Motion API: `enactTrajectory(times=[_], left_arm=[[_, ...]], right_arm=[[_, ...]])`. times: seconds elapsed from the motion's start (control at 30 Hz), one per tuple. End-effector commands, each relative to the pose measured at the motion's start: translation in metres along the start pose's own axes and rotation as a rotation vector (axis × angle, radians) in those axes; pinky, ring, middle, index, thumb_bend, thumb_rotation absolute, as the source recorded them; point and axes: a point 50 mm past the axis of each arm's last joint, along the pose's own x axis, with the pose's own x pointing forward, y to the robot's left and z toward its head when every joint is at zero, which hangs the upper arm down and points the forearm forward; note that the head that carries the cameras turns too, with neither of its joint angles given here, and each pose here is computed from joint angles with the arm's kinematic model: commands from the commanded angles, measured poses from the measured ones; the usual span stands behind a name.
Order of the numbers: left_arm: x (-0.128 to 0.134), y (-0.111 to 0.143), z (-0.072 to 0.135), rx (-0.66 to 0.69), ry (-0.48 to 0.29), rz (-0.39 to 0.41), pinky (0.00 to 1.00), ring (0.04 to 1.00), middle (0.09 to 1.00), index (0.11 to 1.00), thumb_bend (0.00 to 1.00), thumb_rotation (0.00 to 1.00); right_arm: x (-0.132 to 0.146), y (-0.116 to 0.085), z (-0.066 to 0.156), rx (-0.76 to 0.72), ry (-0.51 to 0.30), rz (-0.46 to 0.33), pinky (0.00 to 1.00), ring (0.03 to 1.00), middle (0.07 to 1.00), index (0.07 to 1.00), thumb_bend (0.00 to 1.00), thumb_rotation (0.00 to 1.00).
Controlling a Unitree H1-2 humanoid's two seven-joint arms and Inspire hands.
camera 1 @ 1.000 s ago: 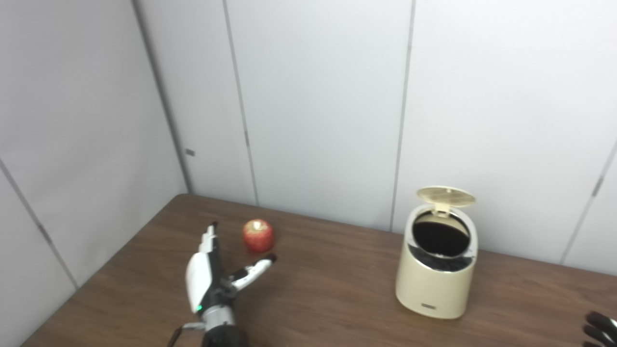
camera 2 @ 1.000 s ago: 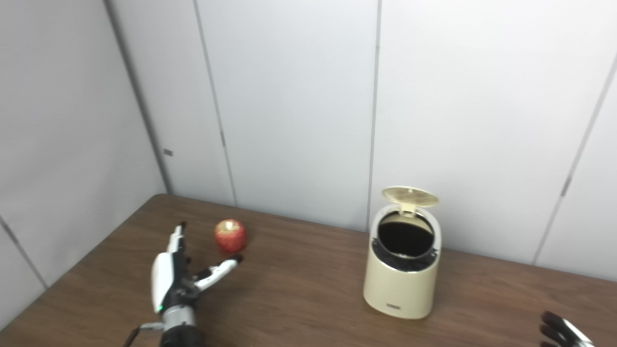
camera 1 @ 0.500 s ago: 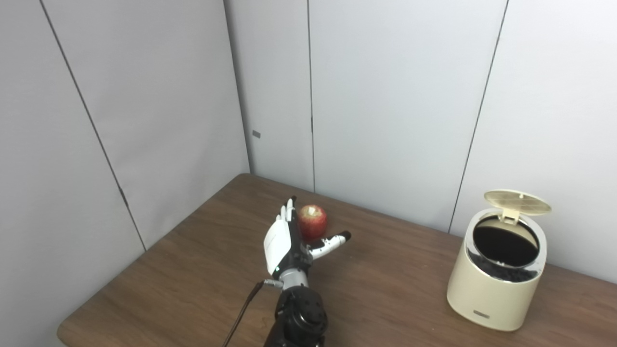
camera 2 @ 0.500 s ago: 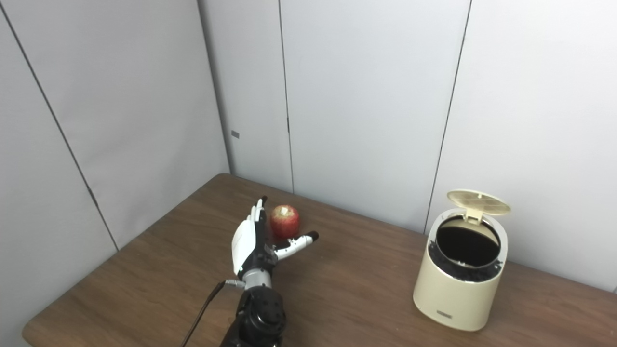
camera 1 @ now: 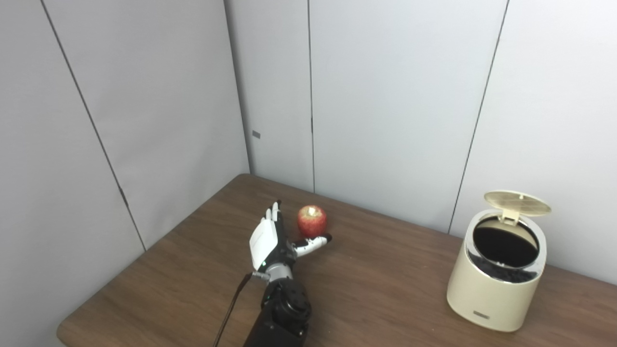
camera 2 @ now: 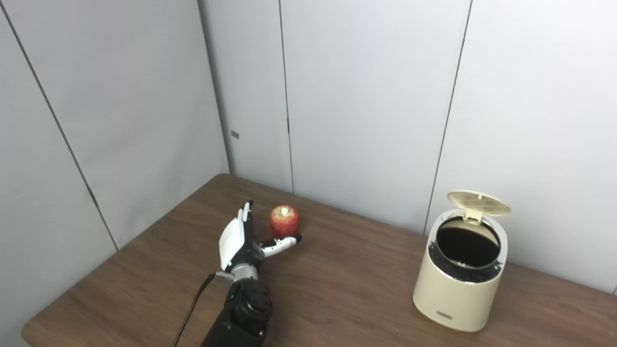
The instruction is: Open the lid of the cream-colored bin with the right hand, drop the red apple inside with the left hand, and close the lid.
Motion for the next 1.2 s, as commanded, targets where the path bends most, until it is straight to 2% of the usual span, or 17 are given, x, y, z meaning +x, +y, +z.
enactTrajectory(times=[0.0, 0.17, 0.43, 0.63, 0.8, 0.87, 1.03, 1.17], left_arm=[[0.019, 0.007, 0.033, -0.016, -0.103, 0.066, 1.00, 1.000, 1.000, 1.000, 1.00, 0.33], [0.033, 0.007, 0.039, 0.002, -0.118, 0.073, 1.00, 1.000, 1.000, 1.000, 1.00, 0.31], [0.046, 0.008, 0.049, 0.011, -0.161, 0.046, 0.99, 1.000, 1.000, 1.000, 1.00, 0.28], [0.054, 0.001, 0.042, 0.058, -0.138, 0.025, 0.97, 1.000, 1.000, 0.998, 1.00, 0.28], [0.060, -0.005, 0.040, 0.100, -0.118, 0.013, 0.99, 1.000, 0.999, 0.985, 1.00, 0.25], [0.062, -0.007, 0.040, 0.111, -0.119, -0.013, 0.99, 0.997, 0.996, 0.985, 1.00, 0.24], [0.061, -0.012, 0.041, 0.193, -0.165, -0.097, 0.91, 0.952, 0.965, 0.960, 1.00, 0.19], [0.061, -0.017, 0.041, 0.219, -0.175, -0.125, 0.88, 0.923, 0.931, 0.934, 1.00, 0.15]], right_arm=[[-0.007, 0.012, -0.004, 0.035, 0.012, 0.005, 0.52, 0.647, 0.693, 0.680, 0.49, 0.80], [-0.005, 0.014, -0.004, 0.024, 0.005, 0.011, 0.49, 0.629, 0.678, 0.666, 0.56, 0.83], [-0.005, 0.022, -0.004, 0.040, -0.010, 0.013, 0.53, 0.658, 0.696, 0.679, 0.60, 0.84], [-0.006, 0.024, -0.003, 0.032, -0.006, 0.012, 0.51, 0.659, 0.703, 0.691, 0.59, 0.85], [-0.007, 0.026, 0.001, 0.048, -0.024, 0.015, 0.55, 0.688, 0.723, 0.707, 0.61, 0.85], [-0.008, 0.027, 0.001, 0.044, -0.023, 0.014, 0.56, 0.690, 0.727, 0.710, 0.60, 0.85], [-0.008, 0.027, 0.003, 0.042, -0.025, 0.010, 0.56, 0.694, 0.729, 0.713, 0.59, 0.84], [-0.008, 0.026, 0.003, 0.044, -0.015, 0.002, 0.55, 0.687, 0.724, 0.708, 0.61, 0.85]])
